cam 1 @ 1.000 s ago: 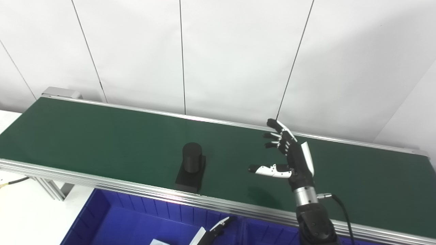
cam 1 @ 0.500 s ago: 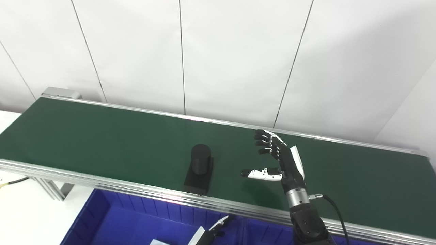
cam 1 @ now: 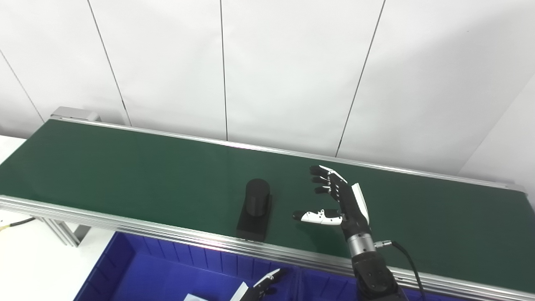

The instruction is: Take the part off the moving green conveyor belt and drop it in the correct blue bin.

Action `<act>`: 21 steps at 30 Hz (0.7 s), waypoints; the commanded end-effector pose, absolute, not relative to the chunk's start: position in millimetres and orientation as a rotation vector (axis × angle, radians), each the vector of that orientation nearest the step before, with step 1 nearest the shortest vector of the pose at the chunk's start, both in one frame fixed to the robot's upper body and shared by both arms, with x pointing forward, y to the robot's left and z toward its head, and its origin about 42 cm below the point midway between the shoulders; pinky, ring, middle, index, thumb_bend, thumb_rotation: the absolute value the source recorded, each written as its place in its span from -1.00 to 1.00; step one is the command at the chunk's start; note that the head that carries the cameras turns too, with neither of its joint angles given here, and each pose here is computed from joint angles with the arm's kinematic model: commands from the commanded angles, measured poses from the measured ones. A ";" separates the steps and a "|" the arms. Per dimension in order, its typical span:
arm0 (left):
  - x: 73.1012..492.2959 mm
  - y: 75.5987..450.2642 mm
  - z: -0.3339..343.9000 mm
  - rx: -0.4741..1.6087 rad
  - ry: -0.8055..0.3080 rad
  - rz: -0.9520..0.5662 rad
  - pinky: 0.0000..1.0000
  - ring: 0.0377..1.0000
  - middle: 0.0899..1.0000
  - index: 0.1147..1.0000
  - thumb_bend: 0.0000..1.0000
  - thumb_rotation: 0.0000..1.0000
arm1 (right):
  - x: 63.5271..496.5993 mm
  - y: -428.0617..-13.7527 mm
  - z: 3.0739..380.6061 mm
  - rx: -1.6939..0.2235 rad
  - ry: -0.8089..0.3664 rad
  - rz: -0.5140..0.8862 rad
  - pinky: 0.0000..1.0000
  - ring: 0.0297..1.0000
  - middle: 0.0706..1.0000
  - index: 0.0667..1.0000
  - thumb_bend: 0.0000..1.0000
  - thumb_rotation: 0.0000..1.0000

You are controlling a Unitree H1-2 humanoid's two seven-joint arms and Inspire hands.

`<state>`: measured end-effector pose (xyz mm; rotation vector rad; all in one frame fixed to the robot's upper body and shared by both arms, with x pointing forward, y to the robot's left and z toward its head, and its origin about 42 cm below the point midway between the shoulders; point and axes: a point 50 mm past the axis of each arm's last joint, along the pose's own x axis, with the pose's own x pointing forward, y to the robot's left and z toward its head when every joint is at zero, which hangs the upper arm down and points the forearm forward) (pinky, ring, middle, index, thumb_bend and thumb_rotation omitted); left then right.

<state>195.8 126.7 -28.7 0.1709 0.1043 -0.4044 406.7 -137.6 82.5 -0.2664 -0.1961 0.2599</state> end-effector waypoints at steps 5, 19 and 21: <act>199.8 124.7 -20.9 0.155 0.055 -0.428 0.77 0.87 0.87 0.77 1.00 0.91 | 418.7 -122.9 106.3 -0.255 -0.292 0.270 0.25 0.45 0.53 0.50 1.00 -0.69; 188.5 125.8 -16.3 0.166 0.033 -0.446 0.74 0.89 0.88 0.80 1.00 0.95 | 421.8 -120.4 104.5 -0.283 -0.283 0.271 0.18 0.40 0.51 0.47 1.00 -0.67; 187.7 126.0 -16.3 0.159 0.037 -0.449 0.77 0.90 0.89 0.80 1.00 0.94 | 421.5 -120.1 103.6 -0.289 -0.281 0.270 0.18 0.39 0.49 0.46 1.00 -0.66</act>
